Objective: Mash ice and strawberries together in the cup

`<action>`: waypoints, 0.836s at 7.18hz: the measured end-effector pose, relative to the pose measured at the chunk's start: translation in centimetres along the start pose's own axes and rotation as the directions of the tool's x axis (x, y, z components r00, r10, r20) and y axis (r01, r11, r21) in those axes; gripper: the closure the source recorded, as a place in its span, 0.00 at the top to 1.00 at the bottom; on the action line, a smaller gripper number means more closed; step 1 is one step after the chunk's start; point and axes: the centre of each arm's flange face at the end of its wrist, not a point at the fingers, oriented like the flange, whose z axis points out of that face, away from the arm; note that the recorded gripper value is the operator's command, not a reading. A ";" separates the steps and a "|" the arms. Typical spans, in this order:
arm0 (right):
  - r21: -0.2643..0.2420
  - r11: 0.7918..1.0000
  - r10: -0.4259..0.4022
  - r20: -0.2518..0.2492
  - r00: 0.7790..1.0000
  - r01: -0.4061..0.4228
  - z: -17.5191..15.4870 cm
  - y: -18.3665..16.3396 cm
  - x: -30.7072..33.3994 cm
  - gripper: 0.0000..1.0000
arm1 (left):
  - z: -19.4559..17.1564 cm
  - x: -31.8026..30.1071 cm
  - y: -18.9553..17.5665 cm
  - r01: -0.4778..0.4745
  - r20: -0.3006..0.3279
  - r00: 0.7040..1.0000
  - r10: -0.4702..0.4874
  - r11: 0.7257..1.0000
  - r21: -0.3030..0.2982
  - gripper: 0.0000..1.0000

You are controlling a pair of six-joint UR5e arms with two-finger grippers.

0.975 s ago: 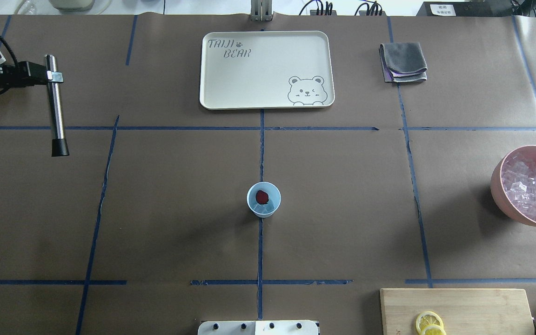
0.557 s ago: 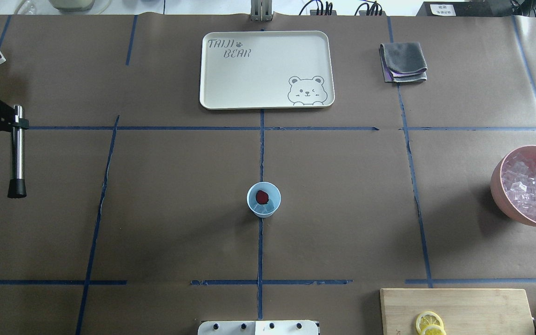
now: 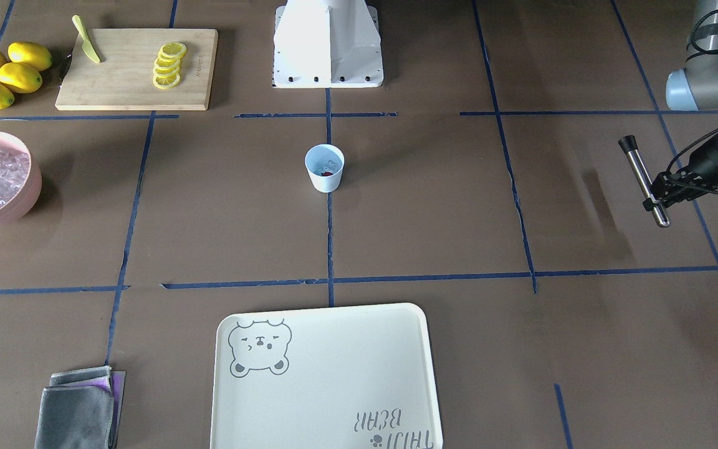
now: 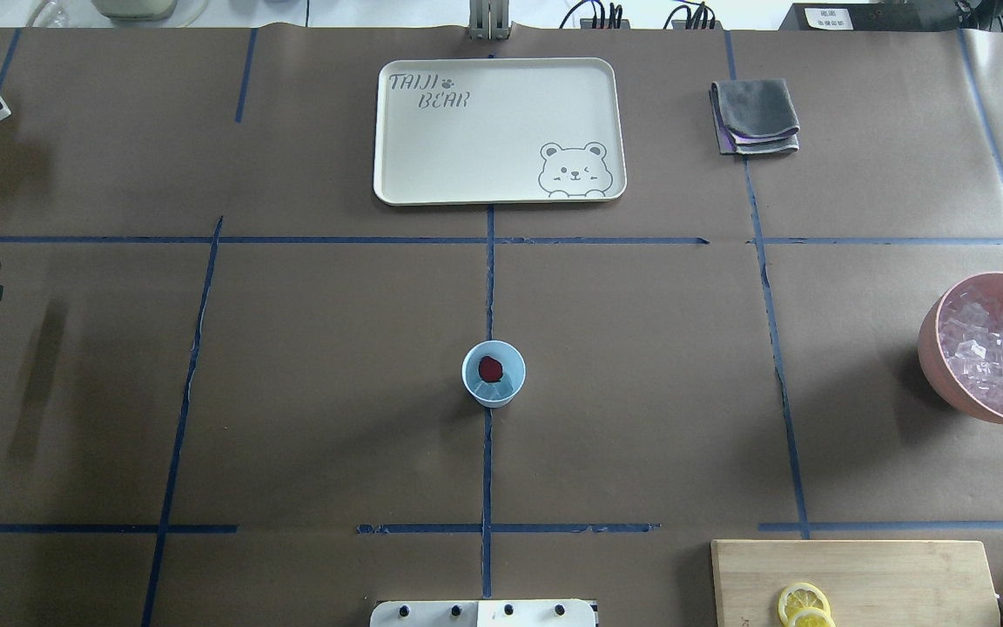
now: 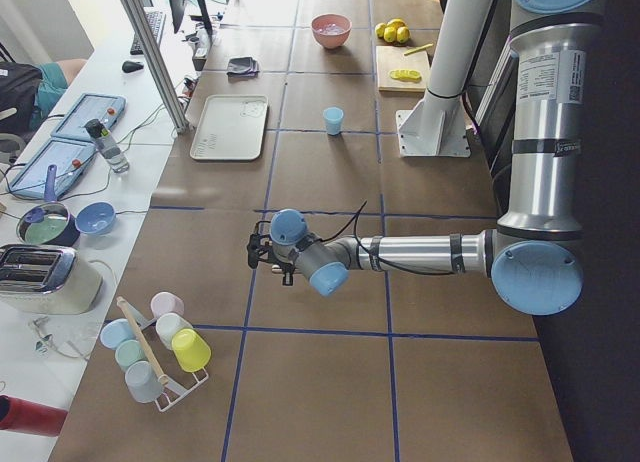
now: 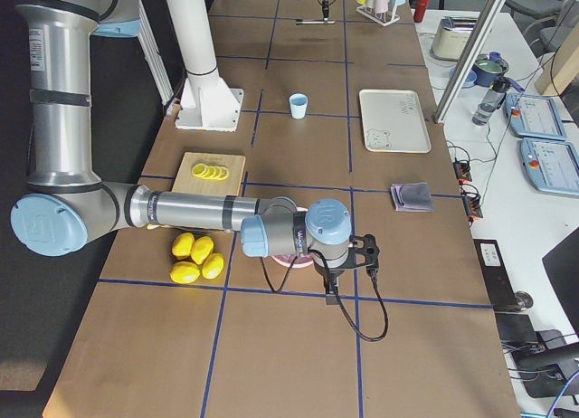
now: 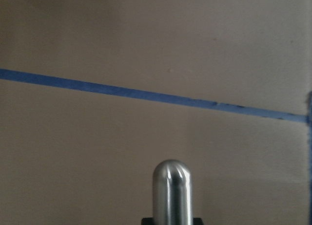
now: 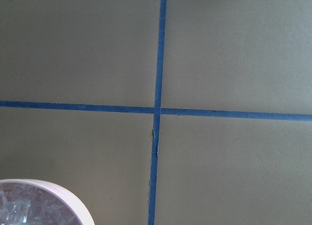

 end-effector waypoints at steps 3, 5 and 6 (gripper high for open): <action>0.001 1.000 0.000 0.000 1.000 0.000 0.0 -0.1 0.0 0.99 | 1.4 -3.9 0.4 -0.042 0.061 0.997 0.043 0.999 -0.013 0.00; 0.002 1.000 0.000 0.000 1.000 0.000 -0.1 -0.1 -0.1 0.99 | 1.9 -5.1 0.4 -0.045 0.101 0.994 0.045 0.999 -0.002 0.00; 0.002 1.000 -0.001 0.001 1.000 0.001 -0.1 -0.1 -0.1 0.99 | 2.1 -5.6 0.5 -0.055 0.113 0.992 0.055 0.998 -0.001 0.00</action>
